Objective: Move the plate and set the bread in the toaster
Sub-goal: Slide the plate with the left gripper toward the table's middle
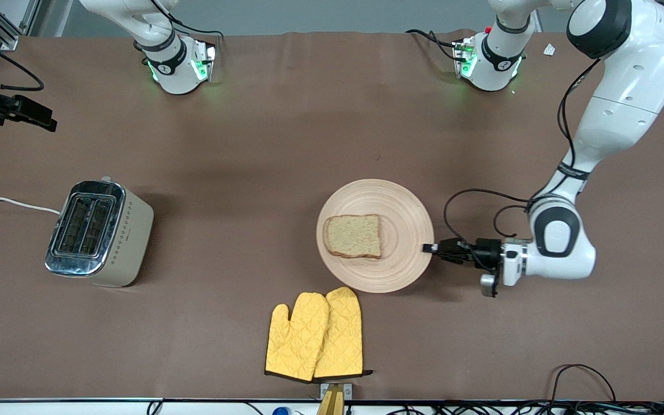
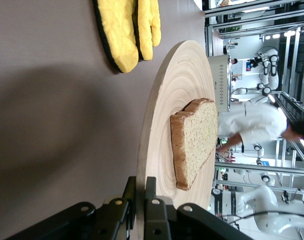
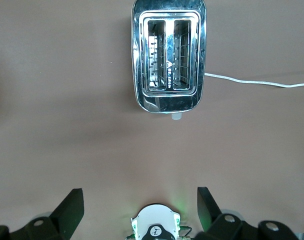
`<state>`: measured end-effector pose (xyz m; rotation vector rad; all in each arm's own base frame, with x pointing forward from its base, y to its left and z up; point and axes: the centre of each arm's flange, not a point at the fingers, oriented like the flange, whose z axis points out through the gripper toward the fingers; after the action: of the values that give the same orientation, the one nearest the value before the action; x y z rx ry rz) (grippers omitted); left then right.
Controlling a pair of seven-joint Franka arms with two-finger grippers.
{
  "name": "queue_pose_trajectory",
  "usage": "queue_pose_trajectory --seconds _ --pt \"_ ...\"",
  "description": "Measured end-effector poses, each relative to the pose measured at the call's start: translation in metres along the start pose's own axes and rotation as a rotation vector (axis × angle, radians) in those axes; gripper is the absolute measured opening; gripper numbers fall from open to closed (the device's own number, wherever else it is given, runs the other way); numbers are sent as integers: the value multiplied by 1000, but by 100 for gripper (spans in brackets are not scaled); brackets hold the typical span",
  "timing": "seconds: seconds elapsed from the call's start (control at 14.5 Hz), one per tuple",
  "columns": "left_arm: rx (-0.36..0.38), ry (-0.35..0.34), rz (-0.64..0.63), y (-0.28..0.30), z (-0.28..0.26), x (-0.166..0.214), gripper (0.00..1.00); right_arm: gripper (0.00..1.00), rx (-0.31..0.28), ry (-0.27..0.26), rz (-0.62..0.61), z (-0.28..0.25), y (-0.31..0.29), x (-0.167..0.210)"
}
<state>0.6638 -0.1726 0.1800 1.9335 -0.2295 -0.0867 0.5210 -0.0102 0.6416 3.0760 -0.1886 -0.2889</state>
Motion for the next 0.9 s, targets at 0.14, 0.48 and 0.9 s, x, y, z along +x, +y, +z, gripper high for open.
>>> queue_pose_trajectory --seconds 0.14,0.48,0.9 --pt "10 6 -15 13 37 0 9 100 0 0 0 0 0 0" --pt "54 -4 -30 22 101 -14 9 100 0 0 1 0 1 0" --pt "97 -11 -58 0 126 -34 9 100 1 -1 6 0 3 0"
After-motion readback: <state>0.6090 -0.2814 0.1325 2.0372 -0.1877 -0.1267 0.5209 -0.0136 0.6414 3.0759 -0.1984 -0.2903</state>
